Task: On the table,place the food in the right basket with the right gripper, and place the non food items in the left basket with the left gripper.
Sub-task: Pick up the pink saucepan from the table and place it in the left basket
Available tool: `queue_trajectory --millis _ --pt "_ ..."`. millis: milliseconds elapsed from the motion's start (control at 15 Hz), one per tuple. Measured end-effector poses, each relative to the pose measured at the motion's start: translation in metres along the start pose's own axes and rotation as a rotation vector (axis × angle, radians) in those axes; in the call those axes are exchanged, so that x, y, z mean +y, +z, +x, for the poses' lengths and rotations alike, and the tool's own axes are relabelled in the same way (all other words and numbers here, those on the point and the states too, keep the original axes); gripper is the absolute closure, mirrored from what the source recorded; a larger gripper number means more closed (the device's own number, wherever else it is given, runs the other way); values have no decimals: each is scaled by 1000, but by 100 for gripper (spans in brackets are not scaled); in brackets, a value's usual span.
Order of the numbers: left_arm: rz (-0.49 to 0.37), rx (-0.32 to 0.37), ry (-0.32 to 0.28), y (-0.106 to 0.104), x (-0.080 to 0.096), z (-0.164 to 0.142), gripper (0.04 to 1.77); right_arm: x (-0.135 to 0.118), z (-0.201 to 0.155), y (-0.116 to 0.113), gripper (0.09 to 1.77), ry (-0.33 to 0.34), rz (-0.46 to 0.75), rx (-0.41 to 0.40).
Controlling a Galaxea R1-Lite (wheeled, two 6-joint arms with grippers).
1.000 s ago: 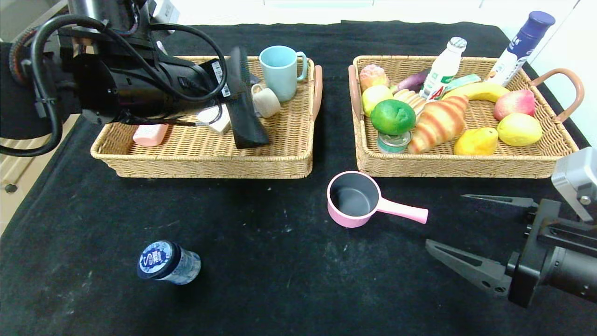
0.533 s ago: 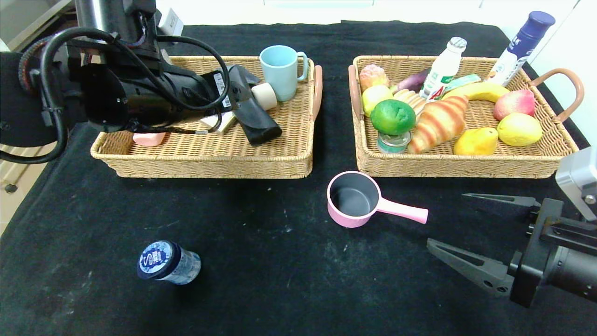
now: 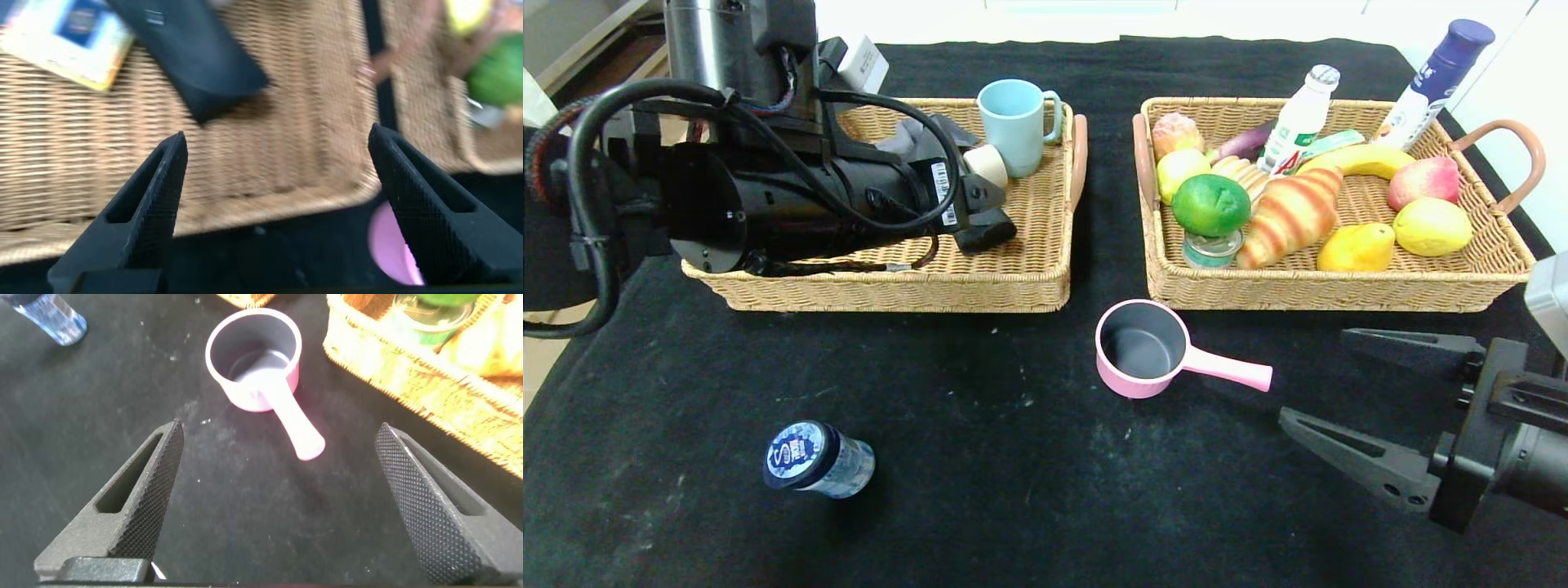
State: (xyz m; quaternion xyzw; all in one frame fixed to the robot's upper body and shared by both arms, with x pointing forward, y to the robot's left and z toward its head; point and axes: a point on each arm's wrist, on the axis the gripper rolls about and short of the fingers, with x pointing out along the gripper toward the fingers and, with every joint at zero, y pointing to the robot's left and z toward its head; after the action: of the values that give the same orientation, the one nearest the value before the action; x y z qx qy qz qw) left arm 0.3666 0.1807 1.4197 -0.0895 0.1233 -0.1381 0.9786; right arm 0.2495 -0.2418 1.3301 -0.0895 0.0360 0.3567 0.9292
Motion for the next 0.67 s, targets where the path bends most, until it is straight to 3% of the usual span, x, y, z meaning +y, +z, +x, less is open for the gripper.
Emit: queue_trajectory --millis 200,400,667 --pt "15 31 -117 -6 -21 -19 17 0 -5 4 15 -4 -4 -21" --pt "78 195 -156 -25 -34 -39 14 0 -8 6 15 -4 -6 -36" --pt "147 309 -206 -43 -55 -53 12 1 -11 8 15 -5 -8 -48"
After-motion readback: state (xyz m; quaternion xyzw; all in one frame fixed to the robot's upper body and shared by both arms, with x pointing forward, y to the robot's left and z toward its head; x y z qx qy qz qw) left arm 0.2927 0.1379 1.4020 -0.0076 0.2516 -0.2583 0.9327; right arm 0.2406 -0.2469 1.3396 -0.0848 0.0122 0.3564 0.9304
